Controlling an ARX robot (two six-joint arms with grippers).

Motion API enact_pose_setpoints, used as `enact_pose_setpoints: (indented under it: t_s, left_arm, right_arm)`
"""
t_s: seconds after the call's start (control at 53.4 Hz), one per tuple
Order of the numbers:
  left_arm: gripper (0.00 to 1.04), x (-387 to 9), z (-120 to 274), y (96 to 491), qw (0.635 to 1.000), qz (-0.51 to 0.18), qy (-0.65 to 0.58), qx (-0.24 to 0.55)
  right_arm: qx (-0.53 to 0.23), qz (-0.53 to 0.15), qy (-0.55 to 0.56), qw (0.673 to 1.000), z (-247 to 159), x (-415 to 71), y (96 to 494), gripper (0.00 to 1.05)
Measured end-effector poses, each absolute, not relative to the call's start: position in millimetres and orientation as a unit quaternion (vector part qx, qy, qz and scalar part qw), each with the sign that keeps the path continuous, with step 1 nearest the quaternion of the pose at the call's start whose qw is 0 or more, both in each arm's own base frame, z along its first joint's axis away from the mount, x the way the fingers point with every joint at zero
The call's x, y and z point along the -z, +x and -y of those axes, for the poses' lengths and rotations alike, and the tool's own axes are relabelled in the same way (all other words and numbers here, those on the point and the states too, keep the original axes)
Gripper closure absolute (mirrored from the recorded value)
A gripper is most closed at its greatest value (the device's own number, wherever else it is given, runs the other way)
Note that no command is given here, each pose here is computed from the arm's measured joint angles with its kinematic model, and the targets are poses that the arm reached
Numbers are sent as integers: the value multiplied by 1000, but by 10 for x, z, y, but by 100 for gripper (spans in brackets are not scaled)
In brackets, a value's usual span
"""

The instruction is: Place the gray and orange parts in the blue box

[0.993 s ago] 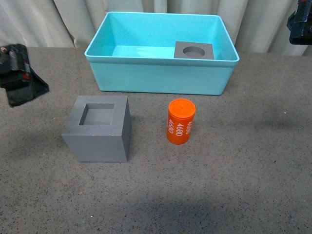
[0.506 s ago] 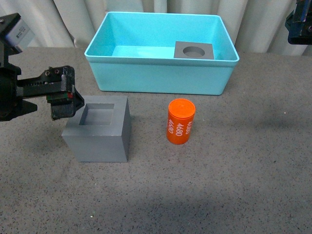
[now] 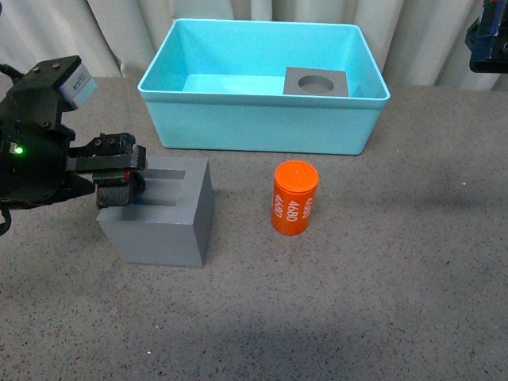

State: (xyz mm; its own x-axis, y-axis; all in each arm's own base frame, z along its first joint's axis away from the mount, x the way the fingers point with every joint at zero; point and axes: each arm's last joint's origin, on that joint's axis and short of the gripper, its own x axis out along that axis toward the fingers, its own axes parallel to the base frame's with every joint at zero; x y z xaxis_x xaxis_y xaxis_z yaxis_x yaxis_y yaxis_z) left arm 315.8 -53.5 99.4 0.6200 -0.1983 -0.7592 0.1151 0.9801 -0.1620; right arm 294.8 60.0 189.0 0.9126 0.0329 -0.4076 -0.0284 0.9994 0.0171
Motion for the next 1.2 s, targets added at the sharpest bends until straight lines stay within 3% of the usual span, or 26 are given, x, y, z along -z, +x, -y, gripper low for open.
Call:
enact_pose_setpoints:
  t_s: [0.318, 0.449, 0.637, 0.749, 1.199]
  left_arm:
    - [84, -1059, 570, 3199, 893, -435, -68, 91]
    - [86, -1256, 560, 3177, 901, -416, -90, 87]
    - [87, -1969, 598, 3262, 945, -294, -108, 97]
    - [87, -2200, 629, 3416, 959, -243, -108, 99]
    - [87, -2042, 691, 4201, 967, -216, -97, 95]
  right_arm:
    - [-16, -208, 5, 978, -600, -1890, 2948, 10]
    - [-16, -208, 5, 978, -600, -1890, 2948, 10]
    - [-16, -209, 5, 978, -600, -1890, 2948, 10]
    - [-16, -208, 5, 978, -600, -1890, 2948, 10]
    - [-16, -208, 5, 978, -600, -1890, 2948, 10]
